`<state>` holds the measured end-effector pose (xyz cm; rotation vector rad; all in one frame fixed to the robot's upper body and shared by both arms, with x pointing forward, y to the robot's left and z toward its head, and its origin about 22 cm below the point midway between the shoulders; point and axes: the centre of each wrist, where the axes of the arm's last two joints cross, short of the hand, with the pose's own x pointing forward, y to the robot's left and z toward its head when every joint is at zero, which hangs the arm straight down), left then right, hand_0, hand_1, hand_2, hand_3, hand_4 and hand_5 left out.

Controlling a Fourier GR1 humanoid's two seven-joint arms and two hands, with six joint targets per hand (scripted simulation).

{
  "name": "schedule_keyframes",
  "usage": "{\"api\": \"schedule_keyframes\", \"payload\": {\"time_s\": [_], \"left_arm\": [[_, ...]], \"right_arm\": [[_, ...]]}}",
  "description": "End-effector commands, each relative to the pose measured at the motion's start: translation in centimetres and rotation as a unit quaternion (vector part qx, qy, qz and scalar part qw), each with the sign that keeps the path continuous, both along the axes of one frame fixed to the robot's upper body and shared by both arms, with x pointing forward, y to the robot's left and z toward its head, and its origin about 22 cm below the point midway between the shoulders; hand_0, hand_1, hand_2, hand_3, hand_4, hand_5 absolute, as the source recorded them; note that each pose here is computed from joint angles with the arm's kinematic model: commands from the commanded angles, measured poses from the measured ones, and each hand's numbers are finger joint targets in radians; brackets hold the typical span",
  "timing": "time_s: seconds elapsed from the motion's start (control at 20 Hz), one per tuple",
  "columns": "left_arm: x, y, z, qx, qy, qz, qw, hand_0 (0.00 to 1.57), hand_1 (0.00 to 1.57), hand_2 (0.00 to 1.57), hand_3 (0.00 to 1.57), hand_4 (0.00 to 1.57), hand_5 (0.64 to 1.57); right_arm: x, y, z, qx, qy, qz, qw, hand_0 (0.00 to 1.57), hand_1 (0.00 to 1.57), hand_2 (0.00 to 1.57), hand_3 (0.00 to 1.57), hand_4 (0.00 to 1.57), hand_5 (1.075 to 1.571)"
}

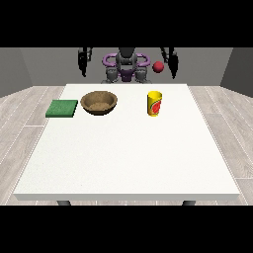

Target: Pick the cup and pour the ball into the bowl, then pick the bowl and place it on the pad

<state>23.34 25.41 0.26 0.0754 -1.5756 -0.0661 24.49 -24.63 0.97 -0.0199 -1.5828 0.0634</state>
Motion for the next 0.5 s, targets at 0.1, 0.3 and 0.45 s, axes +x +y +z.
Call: {"api": "schedule_keyframes", "payload": {"time_s": [0.1,0.3,0.45], "left_arm": [[0.1,0.6,2.3,0.013,-0.012,-0.003,1.000,0.00,0.00,0.00,0.00,0.00,1.470],[-1.7,-2.6,-0.3,-0.054,-0.052,0.027,0.997,0.00,0.00,0.00,0.00,0.00,1.470],[-0.4,-3.4,0.0,-0.046,-0.106,0.035,0.993,0.00,0.00,0.00,0.00,0.00,1.471]], "right_arm": [[0.1,-0.9,2.4,-0.020,-0.015,-0.001,0.9997,0.00,0.00,0.00,0.00,0.12,1.563],[-3.9,-5.0,-2.7,0.040,-0.001,-0.047,0.9981,0.00,0.00,0.00,0.00,0.12,1.563],[-4.2,-7.5,-3.2,0.051,-0.056,-0.011,0.9971,0.00,0.00,0.00,0.00,0.00,1.565]]}}
